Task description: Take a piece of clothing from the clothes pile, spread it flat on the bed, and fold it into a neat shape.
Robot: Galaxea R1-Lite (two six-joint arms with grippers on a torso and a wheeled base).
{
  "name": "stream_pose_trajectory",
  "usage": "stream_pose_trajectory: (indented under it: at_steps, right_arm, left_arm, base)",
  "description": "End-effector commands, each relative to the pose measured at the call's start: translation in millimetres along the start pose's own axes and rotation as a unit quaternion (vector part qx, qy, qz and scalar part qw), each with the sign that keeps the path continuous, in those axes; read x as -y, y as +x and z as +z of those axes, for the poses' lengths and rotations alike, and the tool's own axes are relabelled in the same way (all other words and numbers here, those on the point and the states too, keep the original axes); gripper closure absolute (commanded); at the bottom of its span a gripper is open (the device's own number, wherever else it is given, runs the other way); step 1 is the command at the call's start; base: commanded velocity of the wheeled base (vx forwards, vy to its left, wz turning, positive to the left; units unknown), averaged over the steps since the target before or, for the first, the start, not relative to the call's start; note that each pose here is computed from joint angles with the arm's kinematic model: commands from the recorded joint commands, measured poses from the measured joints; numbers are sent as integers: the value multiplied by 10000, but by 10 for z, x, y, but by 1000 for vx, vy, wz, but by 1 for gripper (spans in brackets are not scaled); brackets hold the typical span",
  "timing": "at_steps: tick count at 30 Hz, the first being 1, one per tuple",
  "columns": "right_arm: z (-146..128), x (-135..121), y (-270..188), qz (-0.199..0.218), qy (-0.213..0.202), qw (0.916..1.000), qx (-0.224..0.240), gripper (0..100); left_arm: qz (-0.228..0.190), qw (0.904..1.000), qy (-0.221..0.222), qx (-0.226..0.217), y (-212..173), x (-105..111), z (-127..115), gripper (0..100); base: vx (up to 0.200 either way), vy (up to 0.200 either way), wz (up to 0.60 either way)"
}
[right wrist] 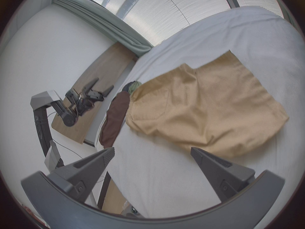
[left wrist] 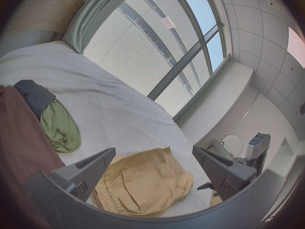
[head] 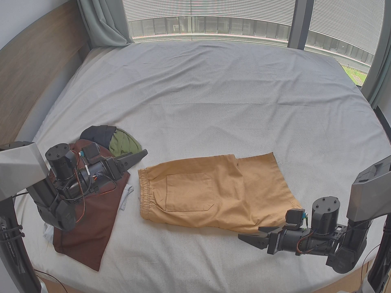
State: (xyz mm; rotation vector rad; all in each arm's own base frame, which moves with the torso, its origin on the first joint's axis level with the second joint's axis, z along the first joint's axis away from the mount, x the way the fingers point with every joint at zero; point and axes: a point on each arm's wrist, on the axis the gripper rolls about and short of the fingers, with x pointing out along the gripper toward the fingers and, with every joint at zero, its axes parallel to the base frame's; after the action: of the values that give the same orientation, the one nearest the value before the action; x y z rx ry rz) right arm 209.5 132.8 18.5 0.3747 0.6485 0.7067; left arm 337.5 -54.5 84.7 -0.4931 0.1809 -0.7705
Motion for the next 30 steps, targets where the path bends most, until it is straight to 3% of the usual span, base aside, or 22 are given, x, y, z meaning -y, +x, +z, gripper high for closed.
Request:
stream_pose_trajectory:
  at_steps: [1, 12, 21, 30]
  right_arm:
    - [222, -33, -4, 136, -161, 9985, 509, 0]
    - [593, 54, 131, 359, -955, 9880, 1159, 0]
    - [730, 240, 27, 335, -1086, 9847, 1319, 0]
    - [714, 249, 58, 286, -1353, 9819, 1294, 0]
  left_arm:
    - [15, 10000, 10, -70, -38, -24, -29, 0]
    - [21, 10000, 0, -80, -40, -34, -36, 0]
    - [127, 9996, 24, -260, -13, -148, -187, 0]
    - [187, 9991, -5, -377, -1, -215, -283, 0]
  base:
    - [0, 0, 0]
    - [0, 0, 0]
    - [0, 0, 0]
    - [0, 0, 0]
